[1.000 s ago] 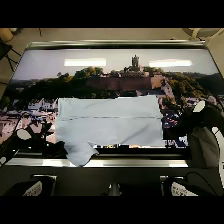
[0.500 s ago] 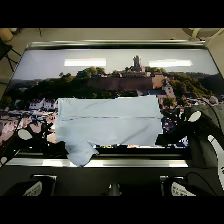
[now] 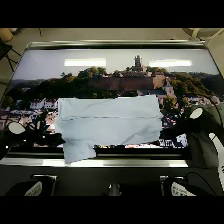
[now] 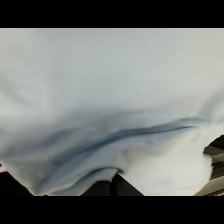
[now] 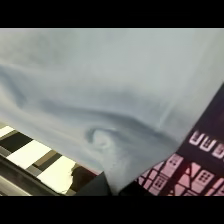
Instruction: Fold the shirts.
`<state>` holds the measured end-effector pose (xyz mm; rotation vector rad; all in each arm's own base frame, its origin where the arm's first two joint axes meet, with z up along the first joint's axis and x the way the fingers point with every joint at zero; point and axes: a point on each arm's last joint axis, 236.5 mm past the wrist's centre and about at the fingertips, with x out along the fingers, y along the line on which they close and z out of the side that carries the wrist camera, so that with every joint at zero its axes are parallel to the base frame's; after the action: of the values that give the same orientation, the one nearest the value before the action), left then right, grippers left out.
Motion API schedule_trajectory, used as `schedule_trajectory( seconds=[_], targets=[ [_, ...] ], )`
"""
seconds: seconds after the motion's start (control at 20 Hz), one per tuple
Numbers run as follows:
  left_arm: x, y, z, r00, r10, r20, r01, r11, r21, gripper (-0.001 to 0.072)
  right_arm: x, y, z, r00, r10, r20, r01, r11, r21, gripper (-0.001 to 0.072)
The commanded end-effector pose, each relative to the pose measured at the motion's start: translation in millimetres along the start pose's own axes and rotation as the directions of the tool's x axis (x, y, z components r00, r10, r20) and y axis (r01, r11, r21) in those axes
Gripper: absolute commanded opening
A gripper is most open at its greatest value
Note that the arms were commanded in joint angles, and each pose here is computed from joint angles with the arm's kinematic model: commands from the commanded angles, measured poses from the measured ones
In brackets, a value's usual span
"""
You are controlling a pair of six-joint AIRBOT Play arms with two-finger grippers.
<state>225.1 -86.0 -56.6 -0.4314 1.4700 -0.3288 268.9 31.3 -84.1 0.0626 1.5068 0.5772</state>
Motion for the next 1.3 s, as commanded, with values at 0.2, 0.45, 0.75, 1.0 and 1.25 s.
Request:
schedule_trajectory(
  seconds=[0.2, 0.45, 0.75, 1.0, 1.25],
  targets=[
    [-66, -26, 110, 0.968, 0.01, 0.251, -0.039, 0.993, 0.109, 0.0027, -66, -28, 93, 0.975, -0.111, 0.194, 0.12, 0.992, -0.038, 0.0012],
    [-54, -17, 180, 0.975, 0.011, 0.221, -0.03, 0.996, 0.083, 0.0027, -67, -54, 162, 0.952, -0.108, 0.288, 0.12, 0.993, -0.023, 0.0012],
    [-17, 5, 218, 0.987, 0.016, 0.16, -0.02, 1.0, 0.024, 0.0027, -17, -61, 202, 0.951, -0.118, 0.287, 0.123, 0.992, 0.001, 0.0014],
    [12, 14, 214, 0.995, -0.005, 0.096, 0.017, 0.992, -0.121, 0.0529, -6, -61, 201, 0.959, -0.089, 0.268, 0.085, 0.996, 0.027, 0.0368],
    [-14, -8, 213, 0.992, -0.023, 0.124, 0.027, 0.999, -0.032, 0.0576, -59, -91, 192, 0.948, -0.112, 0.298, 0.095, 0.993, 0.069, 0.0713]
  ],
)
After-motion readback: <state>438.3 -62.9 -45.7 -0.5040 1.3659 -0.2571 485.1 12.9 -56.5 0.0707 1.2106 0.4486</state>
